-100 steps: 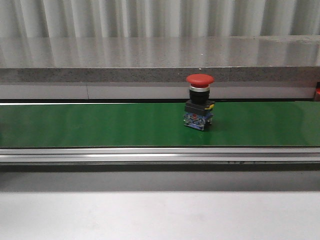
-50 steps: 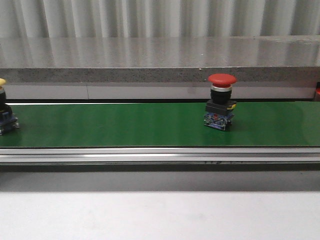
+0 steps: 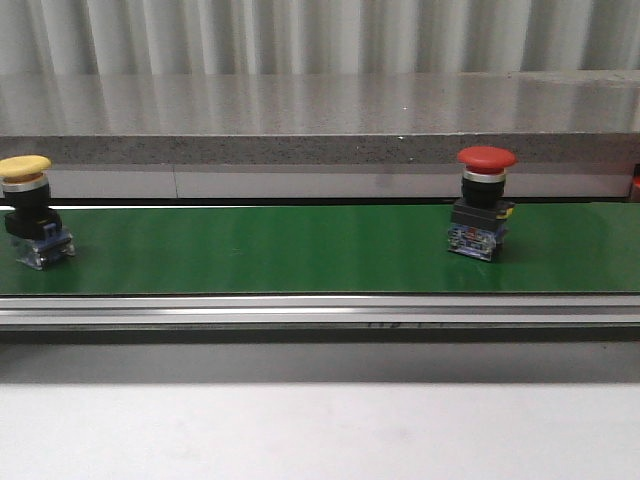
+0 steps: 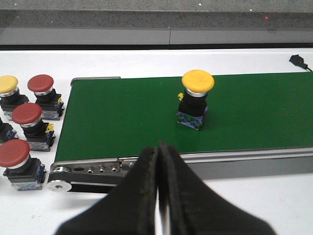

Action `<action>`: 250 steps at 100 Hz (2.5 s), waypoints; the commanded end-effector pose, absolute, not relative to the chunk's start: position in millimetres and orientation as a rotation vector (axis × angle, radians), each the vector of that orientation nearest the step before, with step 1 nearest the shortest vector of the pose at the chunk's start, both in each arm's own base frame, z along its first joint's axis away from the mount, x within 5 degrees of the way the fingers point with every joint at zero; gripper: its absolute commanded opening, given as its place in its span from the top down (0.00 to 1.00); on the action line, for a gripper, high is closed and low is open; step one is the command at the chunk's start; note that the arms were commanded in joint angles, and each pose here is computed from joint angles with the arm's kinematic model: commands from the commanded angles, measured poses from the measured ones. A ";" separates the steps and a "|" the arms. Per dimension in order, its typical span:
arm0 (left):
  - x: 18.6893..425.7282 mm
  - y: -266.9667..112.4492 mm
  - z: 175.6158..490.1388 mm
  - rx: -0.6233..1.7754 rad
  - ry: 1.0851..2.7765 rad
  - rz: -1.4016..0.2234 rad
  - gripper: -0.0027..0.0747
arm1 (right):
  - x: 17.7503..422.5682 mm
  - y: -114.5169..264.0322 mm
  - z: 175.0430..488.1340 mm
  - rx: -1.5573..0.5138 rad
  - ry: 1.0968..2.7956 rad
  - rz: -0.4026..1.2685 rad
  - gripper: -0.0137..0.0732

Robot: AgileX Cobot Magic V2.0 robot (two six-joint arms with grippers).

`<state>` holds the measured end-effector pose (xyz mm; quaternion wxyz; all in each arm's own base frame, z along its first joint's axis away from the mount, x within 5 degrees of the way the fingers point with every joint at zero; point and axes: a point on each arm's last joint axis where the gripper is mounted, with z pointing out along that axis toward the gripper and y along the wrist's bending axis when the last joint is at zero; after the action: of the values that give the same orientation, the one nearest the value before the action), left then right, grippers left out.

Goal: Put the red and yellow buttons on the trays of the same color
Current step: 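Move the right gripper above the red button arriving on the belt, then grasp the red button with the right gripper and lower it into the red tray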

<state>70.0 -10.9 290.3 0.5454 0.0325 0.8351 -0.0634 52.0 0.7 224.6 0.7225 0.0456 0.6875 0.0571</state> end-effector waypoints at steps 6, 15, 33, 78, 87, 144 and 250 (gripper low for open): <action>72.1 -12.0 304.8 0.083 1.882 -0.166 0.99 | 47.3 1.4 273.0 0.119 1.513 0.160 0.92; 72.1 -12.0 304.8 0.083 1.882 -0.166 0.99 | 51.4 2.6 296.5 0.130 1.638 0.173 0.92; 72.1 -12.3 304.8 0.080 1.883 -0.173 0.99 | 78.1 4.8 337.9 0.144 1.904 0.179 0.92; 72.1 -12.3 304.8 0.080 1.883 -0.173 0.99 | 155.4 7.0 350.2 0.173 2.190 0.180 0.78; 72.1 -12.3 304.8 0.080 1.883 -0.173 0.99 | 160.6 7.4 343.2 0.178 2.251 0.179 0.55; 72.1 -12.3 304.8 0.080 1.883 -0.173 0.99 | 207.9 13.5 339.8 0.069 2.357 0.202 0.11; 72.0 -12.3 304.7 0.080 1.884 -0.173 0.99 | 314.9 -5.8 305.5 0.070 2.490 0.082 0.67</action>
<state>70.0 -10.9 290.5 0.5468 0.0331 0.8342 -0.0631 309.9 5.4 272.7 0.2609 0.0184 0.9643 0.0402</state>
